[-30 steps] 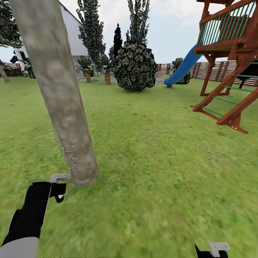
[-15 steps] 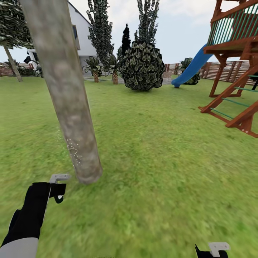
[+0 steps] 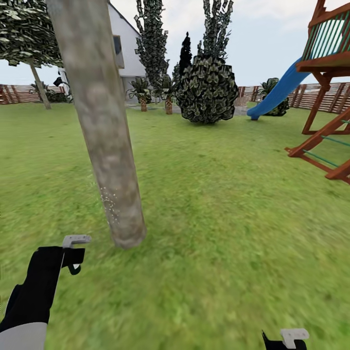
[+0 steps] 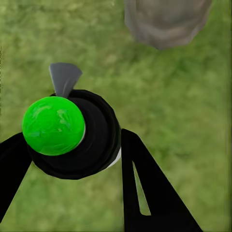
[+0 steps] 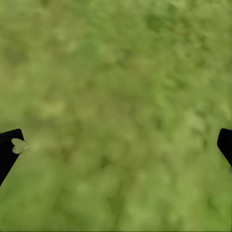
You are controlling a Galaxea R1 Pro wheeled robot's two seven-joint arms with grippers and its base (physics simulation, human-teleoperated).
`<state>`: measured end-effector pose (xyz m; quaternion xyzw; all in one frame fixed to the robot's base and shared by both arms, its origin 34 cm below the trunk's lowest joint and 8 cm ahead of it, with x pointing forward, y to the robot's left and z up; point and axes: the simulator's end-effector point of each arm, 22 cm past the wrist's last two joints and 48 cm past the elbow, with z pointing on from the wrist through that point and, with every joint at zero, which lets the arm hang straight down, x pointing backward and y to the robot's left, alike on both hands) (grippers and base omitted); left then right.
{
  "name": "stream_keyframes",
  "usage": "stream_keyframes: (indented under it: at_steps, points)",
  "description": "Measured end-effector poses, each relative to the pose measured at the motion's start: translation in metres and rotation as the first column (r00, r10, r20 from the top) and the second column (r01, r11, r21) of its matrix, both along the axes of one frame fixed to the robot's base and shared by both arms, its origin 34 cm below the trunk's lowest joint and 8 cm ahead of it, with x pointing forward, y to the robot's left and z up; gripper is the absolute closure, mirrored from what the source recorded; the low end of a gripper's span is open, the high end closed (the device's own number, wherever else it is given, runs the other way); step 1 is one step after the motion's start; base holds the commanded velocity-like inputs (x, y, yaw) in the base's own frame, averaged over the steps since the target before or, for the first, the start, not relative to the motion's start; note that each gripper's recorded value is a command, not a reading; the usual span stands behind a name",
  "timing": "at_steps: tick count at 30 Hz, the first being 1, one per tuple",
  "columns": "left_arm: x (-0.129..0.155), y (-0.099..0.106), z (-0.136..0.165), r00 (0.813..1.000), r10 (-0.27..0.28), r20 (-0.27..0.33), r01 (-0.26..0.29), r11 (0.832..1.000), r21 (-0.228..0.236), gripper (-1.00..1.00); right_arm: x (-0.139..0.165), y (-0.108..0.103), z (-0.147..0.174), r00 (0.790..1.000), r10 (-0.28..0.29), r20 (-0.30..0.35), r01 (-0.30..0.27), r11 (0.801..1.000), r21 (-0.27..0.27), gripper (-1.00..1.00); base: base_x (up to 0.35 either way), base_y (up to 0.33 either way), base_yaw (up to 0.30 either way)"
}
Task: In the garden, pick up the pesticide atomizer on the floor and spray pesticide onto both trees until each tree trunk is fully covered.
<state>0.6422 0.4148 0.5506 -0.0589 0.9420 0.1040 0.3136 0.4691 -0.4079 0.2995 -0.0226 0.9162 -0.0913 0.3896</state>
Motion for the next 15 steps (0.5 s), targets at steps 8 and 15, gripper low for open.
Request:
stream_keyframes:
  at_steps: [8, 15]
  points:
    - [0.000, -0.004, -0.002, 1.000, -0.008, -0.008, 0.008, 1.000, 0.004, 1.00, 0.002, -0.011, 0.004, 1.000, -0.004, 0.006, 0.004, 1.000, -0.016, -1.00, 0.167, -0.215, 0.043]
    - [0.000, -0.007, -0.002, 1.000, -0.011, -0.009, 0.011, 1.000, 0.002, 1.00, 0.001, -0.011, 0.004, 1.000, -0.005, 0.005, 0.005, 1.000, -0.015, -1.00, 0.007, -0.274, 0.014]
